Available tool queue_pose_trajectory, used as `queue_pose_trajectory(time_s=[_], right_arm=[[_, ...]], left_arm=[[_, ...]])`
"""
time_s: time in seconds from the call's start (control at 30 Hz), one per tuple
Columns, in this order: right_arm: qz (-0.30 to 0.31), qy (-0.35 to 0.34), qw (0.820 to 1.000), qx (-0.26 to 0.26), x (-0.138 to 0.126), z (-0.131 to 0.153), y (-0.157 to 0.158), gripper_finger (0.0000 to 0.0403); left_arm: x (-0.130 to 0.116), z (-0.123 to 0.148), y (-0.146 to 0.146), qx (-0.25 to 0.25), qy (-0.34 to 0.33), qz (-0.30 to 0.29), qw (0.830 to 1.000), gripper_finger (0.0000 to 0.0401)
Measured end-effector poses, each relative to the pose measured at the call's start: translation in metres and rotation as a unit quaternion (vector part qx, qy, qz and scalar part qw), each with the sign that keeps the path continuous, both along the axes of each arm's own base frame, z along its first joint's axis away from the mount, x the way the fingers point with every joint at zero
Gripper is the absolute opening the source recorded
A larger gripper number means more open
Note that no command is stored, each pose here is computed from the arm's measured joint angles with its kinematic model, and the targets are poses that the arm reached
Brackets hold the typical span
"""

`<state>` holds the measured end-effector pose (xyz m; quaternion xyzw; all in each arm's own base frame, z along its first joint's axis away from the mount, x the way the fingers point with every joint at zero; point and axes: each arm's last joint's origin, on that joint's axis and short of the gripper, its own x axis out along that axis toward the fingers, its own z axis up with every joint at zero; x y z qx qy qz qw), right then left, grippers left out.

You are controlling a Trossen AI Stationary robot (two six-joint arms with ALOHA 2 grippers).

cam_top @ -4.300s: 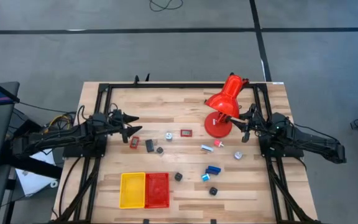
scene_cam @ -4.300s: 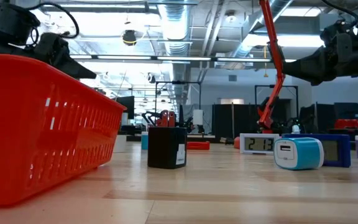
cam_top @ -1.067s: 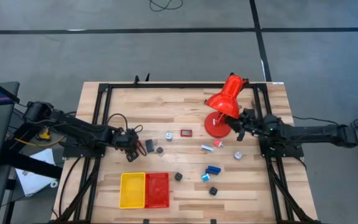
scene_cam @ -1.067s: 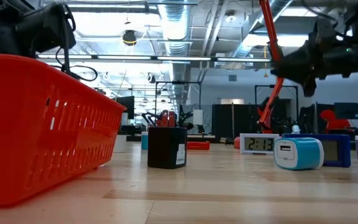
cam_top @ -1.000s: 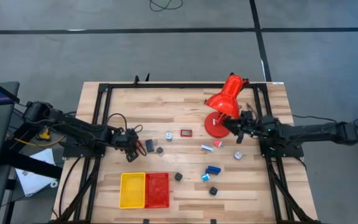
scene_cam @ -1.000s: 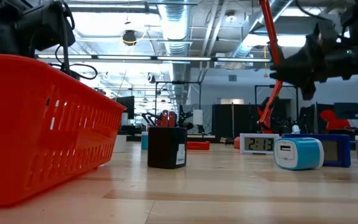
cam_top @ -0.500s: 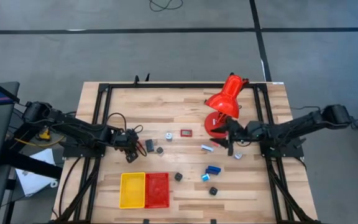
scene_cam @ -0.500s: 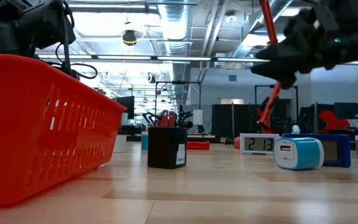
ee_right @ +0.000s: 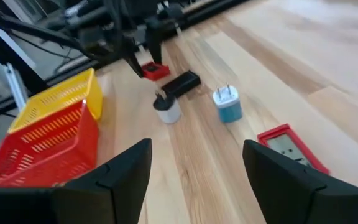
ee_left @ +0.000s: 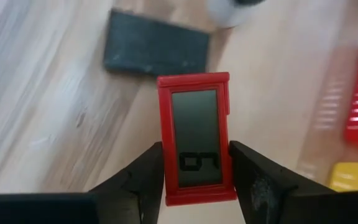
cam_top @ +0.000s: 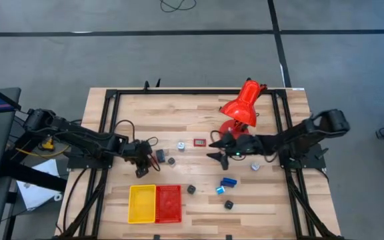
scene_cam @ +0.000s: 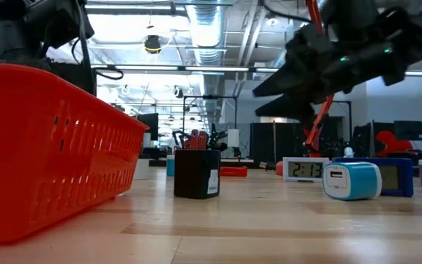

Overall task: Pick & Place Office items
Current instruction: Put the left red digital clock into the yellow bin

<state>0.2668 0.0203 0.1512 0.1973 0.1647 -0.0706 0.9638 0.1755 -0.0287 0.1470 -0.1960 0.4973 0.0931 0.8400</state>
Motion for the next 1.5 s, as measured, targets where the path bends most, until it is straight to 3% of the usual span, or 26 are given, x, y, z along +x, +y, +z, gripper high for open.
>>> queue_pose_trajectory(time_s=[0.17, 0.3, 0.43, 0.6, 0.73, 0.97, 1.33, 1.5], right_arm=[[-0.015, 0.011, 0.999, 0.038, 0.026, -0.007, -0.002, 0.0245], [-0.025, 0.005, 0.992, 0.127, 0.047, -0.009, -0.008, 0.0245], [-0.065, 0.000, 0.973, 0.223, 0.070, -0.014, -0.013, 0.0245], [-0.036, 0.009, 0.968, 0.248, 0.093, -0.021, -0.022, 0.0244], [-0.028, -0.006, 0.975, 0.220, 0.110, -0.018, -0.030, 0.0244], [-0.011, -0.048, 0.986, 0.160, 0.138, 0.001, -0.039, 0.0244], [-0.013, -0.064, 0.991, 0.113, 0.163, 0.009, -0.042, 0.0241], [-0.020, -0.063, 0.992, 0.106, 0.163, 0.010, -0.042, 0.0194]], left_arm=[[0.008, 0.014, -0.002, 0.007, -0.021, -0.042, 0.999, 0.0153], [0.013, 0.024, -0.003, 0.023, -0.031, -0.058, 0.998, 0.0155], [0.021, 0.033, -0.001, 0.103, -0.058, -0.102, 0.988, 0.0154], [0.030, 0.041, 0.001, 0.235, -0.094, -0.139, 0.957, 0.0159], [0.035, 0.046, 0.003, 0.306, -0.109, -0.154, 0.933, 0.0160], [0.036, 0.049, 0.006, 0.380, -0.099, -0.133, 0.910, 0.0157], [0.036, 0.050, 0.007, 0.388, -0.099, -0.128, 0.907, 0.0158], [0.037, 0.050, 0.006, 0.388, -0.101, -0.127, 0.907, 0.0160]])
